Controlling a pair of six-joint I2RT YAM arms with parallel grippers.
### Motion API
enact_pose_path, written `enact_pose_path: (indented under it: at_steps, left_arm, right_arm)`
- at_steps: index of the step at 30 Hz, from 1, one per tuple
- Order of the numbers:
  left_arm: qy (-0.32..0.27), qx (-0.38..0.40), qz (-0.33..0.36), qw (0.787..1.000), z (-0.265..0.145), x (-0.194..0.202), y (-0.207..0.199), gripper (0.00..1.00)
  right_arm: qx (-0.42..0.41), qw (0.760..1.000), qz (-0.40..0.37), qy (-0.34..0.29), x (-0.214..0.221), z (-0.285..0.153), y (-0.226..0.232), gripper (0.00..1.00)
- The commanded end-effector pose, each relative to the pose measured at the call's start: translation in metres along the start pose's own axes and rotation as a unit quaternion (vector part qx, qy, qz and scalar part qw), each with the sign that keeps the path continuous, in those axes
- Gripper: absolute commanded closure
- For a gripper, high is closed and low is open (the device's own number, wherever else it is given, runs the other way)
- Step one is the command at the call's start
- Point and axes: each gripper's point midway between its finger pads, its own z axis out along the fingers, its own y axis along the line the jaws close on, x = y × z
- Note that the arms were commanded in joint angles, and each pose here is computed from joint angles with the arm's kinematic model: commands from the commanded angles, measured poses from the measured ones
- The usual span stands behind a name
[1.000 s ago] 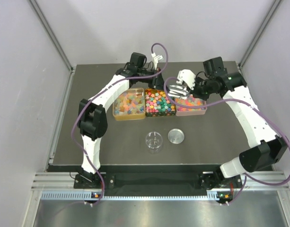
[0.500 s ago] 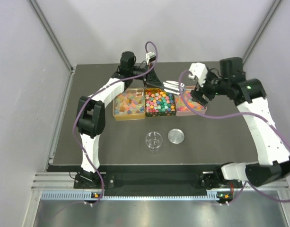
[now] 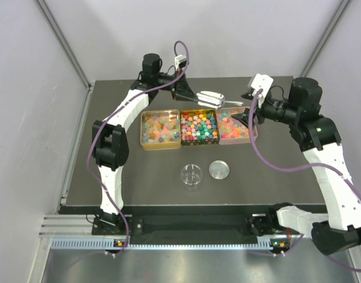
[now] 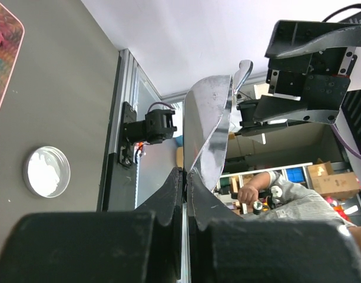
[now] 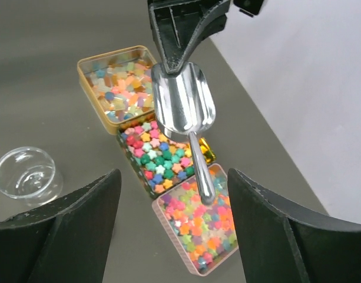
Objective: Pack the candies
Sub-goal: Pick up the spatula from the center of the board.
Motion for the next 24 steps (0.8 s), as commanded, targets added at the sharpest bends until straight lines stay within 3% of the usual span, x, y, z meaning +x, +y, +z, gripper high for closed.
enact_pose_path:
  at_steps: [1,10,17,24]
  left_arm:
    - [0.086,0.05,0.006,0.995,-0.008,0.032,-0.031,1.0]
    - [0.096,0.051,0.002,0.994,-0.002,0.036,-0.035,1.0]
    - [0.096,0.05,-0.003,0.994,-0.002,0.037,-0.034,1.0]
    - [0.096,0.05,-0.003,0.994,-0.002,0.036,-0.031,1.0]
  right_arm:
    - [-0.017,0.999,-0.006,-0.036,-0.014,0.01,-0.009,0.28]
    - [-0.039,0.999,0.017,-0.02,0.002,0.022,-0.028,0.32]
    - [-0.055,0.997,0.033,-0.035,0.002,0.028,-0.032,0.48]
    - [-0.088,0.994,0.054,-0.034,0.002,0.029,-0.021,0.57]
